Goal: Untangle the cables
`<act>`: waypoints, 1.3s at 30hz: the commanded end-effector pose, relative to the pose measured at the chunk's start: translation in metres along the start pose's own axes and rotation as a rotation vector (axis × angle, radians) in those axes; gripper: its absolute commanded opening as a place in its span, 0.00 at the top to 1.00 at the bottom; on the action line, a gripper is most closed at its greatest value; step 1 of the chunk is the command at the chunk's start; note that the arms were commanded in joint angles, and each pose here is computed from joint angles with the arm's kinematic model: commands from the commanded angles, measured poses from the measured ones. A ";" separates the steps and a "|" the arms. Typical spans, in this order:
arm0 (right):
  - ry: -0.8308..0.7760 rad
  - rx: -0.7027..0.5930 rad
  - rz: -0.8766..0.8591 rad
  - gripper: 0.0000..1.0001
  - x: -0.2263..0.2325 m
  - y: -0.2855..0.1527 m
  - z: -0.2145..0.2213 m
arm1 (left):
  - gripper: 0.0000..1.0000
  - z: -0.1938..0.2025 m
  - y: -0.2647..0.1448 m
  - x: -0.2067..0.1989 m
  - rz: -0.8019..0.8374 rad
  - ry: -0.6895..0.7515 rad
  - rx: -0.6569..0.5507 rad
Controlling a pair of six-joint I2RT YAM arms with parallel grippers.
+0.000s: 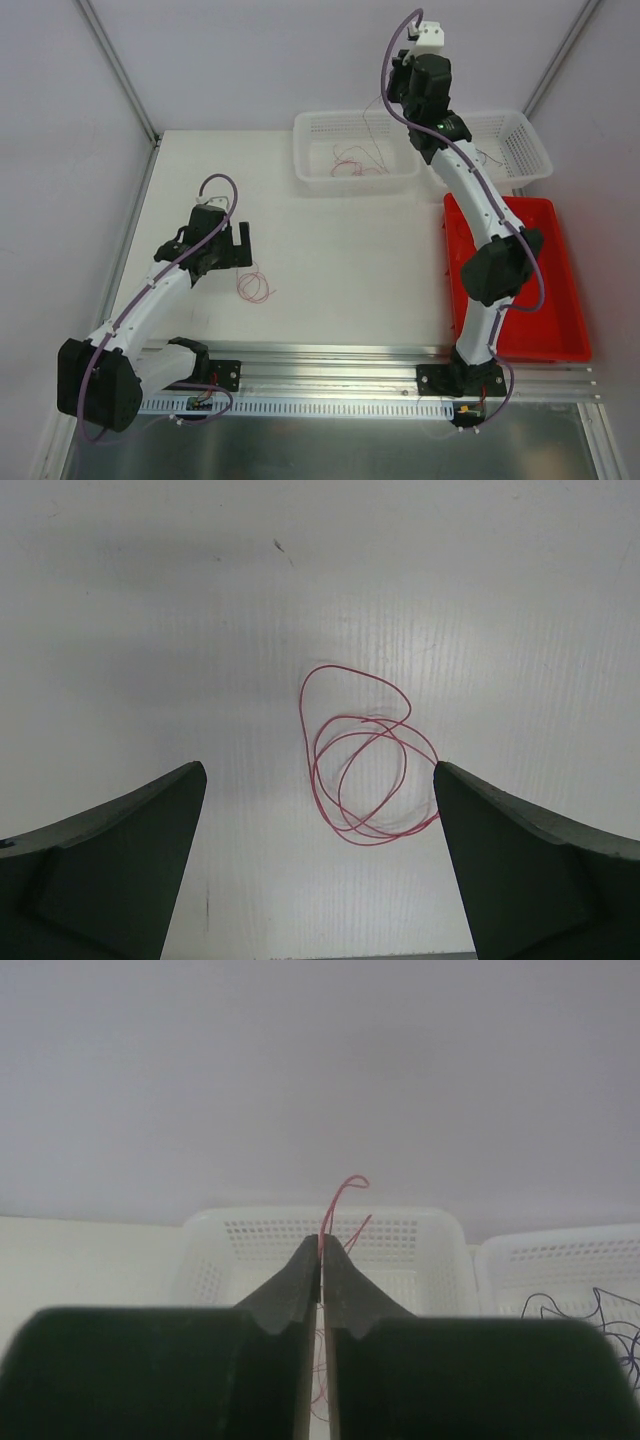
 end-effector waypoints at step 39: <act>0.038 0.728 -0.338 0.11 0.009 -0.251 0.150 | 0.16 -0.002 0.035 -0.030 -0.027 -0.361 0.227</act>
Point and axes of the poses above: each gripper's point midway between its finger pads, its own y axis out along the fingers, its own x axis along the line the jaws close on, z = x × y, the point moved 7 cm from there along -y, back along the fingers, and after that the axes turned 2 degrees about y, right-handed, at the moved point
